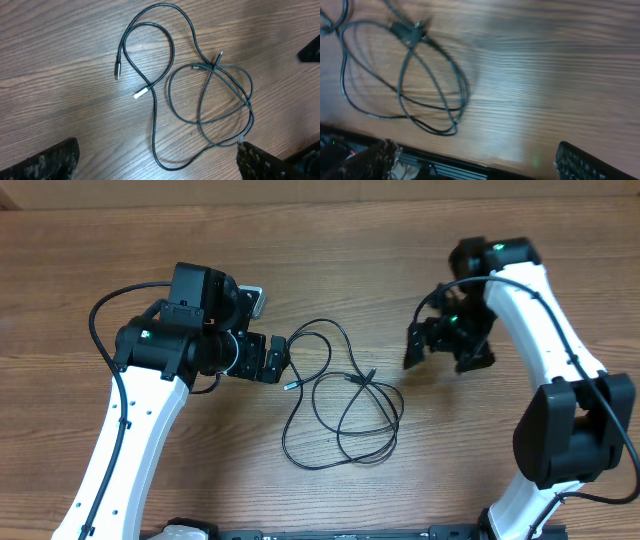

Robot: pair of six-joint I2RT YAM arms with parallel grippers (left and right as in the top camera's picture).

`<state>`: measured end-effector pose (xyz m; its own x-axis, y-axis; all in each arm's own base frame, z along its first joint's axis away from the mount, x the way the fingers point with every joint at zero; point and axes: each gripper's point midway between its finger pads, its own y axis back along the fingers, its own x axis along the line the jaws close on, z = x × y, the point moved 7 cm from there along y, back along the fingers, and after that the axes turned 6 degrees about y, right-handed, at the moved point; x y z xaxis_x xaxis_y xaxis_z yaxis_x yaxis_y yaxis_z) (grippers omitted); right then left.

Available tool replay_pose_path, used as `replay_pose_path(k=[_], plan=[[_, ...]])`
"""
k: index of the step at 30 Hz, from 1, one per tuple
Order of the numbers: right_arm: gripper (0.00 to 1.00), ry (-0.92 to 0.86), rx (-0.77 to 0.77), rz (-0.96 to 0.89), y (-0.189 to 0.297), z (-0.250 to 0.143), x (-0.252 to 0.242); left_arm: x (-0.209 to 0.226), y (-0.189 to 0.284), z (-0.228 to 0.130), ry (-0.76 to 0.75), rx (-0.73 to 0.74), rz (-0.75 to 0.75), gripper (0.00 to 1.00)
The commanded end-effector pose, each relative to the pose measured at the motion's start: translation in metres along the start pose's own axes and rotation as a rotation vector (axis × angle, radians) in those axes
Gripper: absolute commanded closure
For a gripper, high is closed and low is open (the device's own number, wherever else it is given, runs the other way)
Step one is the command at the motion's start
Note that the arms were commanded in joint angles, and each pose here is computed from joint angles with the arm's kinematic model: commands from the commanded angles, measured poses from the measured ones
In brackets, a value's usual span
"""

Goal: Untangle cables
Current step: 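Return the right gripper and grasp another cable near the left gripper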

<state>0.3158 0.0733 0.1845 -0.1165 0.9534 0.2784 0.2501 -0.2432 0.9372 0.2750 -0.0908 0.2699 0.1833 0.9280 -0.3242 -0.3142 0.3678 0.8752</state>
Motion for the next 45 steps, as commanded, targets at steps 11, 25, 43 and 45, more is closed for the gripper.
replay_pose_path(k=[11, 25, 43, 45], plan=[[0.16, 0.162, 0.060, 0.192, -0.064, -0.016, 0.029, -0.002, 0.003, 0.002, -0.027, -0.014, -0.010, 0.00], [0.29, 0.196, 0.012, 0.198, -0.107, -0.014, 0.021, -0.002, 0.003, 0.002, -0.028, -0.014, -0.010, 0.00], [0.96, 0.218, -0.059, 0.202, -0.120, -0.006, 0.018, -0.002, 0.003, 0.002, -0.027, -0.014, -0.010, 0.01], [0.96, 0.218, -0.058, 0.203, -0.113, -0.004, 0.020, -0.002, 0.003, 0.002, -0.027, -0.014, -0.010, 0.00]])
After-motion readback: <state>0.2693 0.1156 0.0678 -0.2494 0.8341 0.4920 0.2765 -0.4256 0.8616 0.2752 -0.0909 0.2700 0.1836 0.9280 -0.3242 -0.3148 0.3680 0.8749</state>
